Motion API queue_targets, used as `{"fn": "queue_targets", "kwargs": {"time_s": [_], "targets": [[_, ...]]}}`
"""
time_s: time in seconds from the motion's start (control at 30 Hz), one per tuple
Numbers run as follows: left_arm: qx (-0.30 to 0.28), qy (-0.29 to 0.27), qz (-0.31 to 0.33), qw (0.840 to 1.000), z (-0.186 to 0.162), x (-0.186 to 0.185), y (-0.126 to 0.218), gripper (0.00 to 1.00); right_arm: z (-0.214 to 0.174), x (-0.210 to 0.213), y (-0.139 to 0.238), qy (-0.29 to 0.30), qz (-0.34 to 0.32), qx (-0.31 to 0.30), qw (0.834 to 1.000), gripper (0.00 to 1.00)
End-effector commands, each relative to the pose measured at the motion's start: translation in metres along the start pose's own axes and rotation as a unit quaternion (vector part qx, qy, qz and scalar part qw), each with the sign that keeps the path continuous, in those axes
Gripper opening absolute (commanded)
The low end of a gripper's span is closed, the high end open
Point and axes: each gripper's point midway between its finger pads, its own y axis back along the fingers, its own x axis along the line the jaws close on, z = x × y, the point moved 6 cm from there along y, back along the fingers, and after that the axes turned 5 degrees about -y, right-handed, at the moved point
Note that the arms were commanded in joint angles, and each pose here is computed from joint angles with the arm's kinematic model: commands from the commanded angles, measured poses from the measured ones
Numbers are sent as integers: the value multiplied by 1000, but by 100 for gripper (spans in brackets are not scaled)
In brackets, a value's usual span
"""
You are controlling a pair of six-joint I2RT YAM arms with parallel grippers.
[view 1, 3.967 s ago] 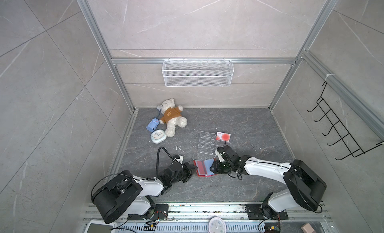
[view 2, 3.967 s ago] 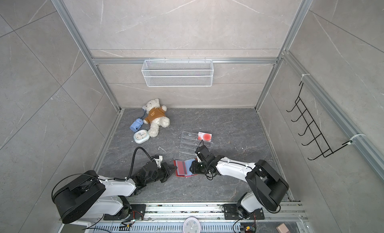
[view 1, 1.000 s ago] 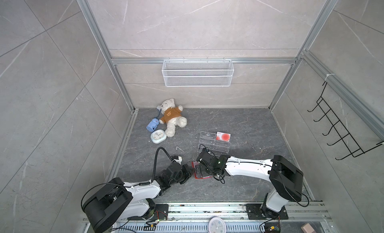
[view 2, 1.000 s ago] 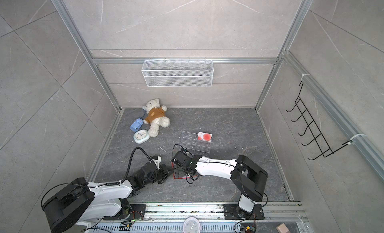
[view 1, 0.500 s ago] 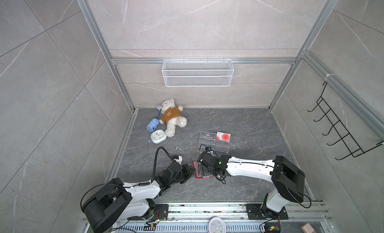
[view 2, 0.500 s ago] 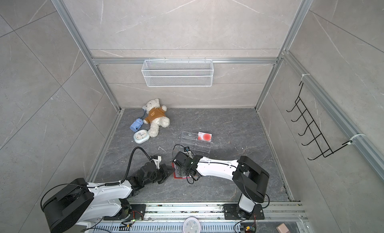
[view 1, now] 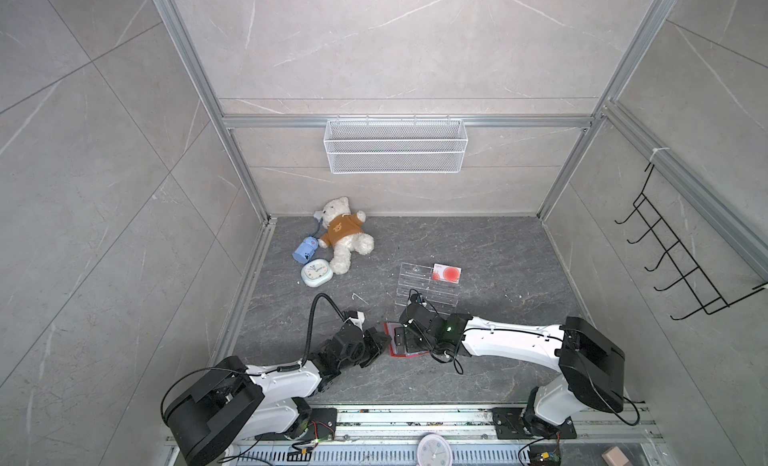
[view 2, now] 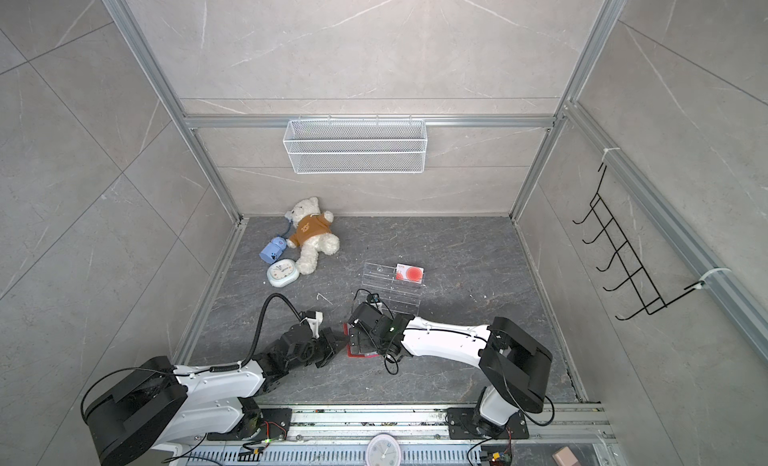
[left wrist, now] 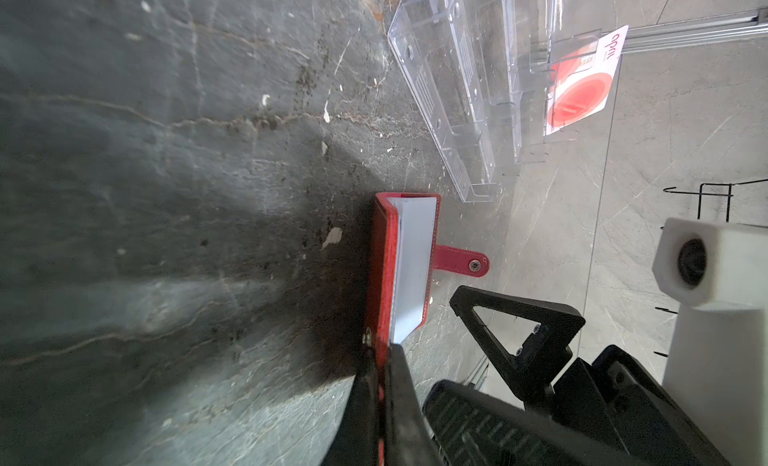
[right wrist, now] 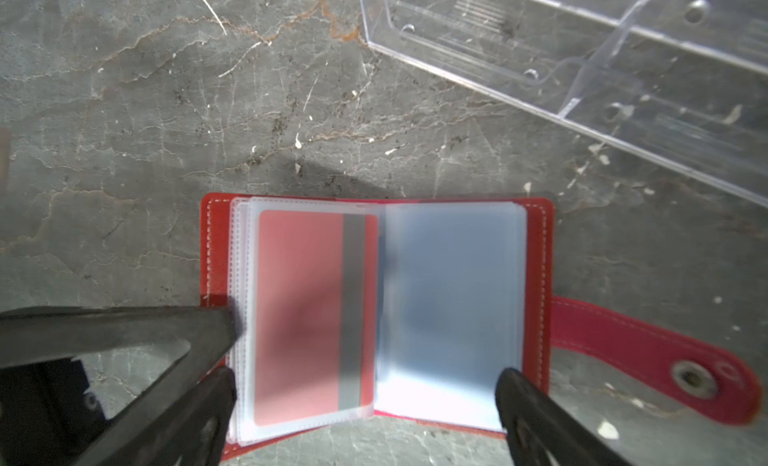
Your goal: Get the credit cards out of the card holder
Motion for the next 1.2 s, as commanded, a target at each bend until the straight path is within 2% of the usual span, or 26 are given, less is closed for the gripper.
{"fn": "queue_targets", "kwargs": {"time_s": [0.0, 0.53, 1.17], "targets": [[-3, -19, -30, 999, 2, -15, 2, 0, -8, 2, -8, -5, 5, 13, 1000, 99], [-6, -23, -31, 999, 2, -16, 2, 0, -13, 0, -18, -1, -12, 28, 1000, 99], [-5, -23, -33, 999, 2, -19, 3, 0, -11, -6, -14, 34, -105, -7, 994, 98]]}}
